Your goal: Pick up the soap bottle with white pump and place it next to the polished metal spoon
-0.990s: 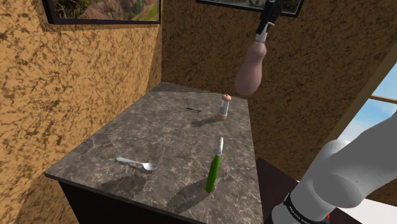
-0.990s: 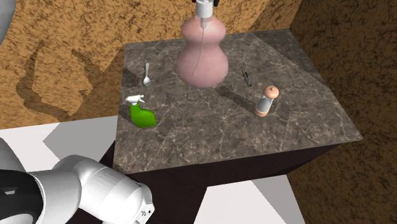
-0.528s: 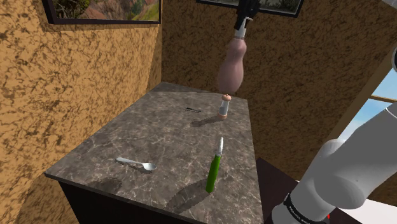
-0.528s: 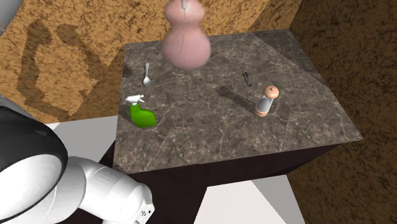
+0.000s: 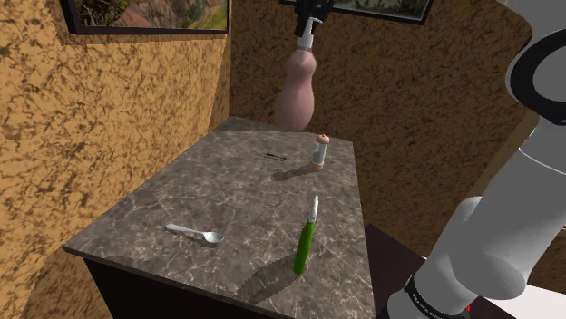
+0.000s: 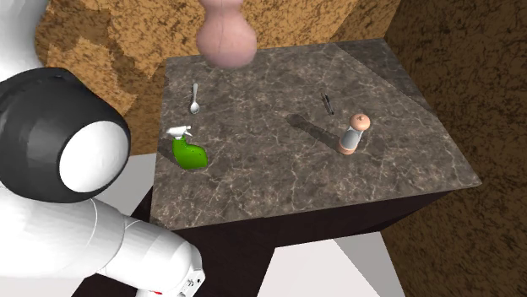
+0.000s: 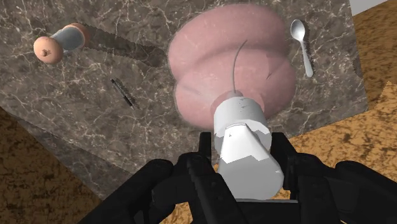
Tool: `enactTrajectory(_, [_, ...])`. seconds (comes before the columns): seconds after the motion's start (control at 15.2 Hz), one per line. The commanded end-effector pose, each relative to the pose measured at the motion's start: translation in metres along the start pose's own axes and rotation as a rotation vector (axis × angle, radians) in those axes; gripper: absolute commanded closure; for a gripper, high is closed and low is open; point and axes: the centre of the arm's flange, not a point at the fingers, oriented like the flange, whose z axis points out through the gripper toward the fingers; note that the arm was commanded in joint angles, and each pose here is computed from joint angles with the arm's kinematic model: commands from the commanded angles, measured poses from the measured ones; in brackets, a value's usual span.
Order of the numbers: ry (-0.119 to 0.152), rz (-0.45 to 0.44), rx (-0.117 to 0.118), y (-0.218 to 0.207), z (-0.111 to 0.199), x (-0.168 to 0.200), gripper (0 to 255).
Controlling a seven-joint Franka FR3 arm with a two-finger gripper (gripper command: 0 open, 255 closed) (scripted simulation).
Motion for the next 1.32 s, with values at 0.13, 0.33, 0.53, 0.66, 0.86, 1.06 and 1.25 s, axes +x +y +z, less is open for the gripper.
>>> enactTrajectory(0.13, [0.002, 0.001, 0.001, -0.043, 0.007, 0.03, 255])
enactTrajectory(0.33, [0.002, 0.001, 0.001, -0.074, 0.014, 0.054, 255])
enactTrajectory(0.53, [0.002, 0.001, 0.001, -0.08, 0.025, 0.057, 255])
enactTrajectory(0.66, [0.002, 0.001, 0.001, -0.08, 0.035, 0.054, 255])
enactTrajectory(0.86, [0.002, 0.001, 0.001, -0.079, 0.051, 0.051, 255])
enactTrajectory(1.06, [0.002, 0.001, 0.001, -0.079, 0.066, 0.047, 255])
enactTrajectory(1.25, [0.002, 0.001, 0.001, -0.079, 0.082, 0.043, 255])
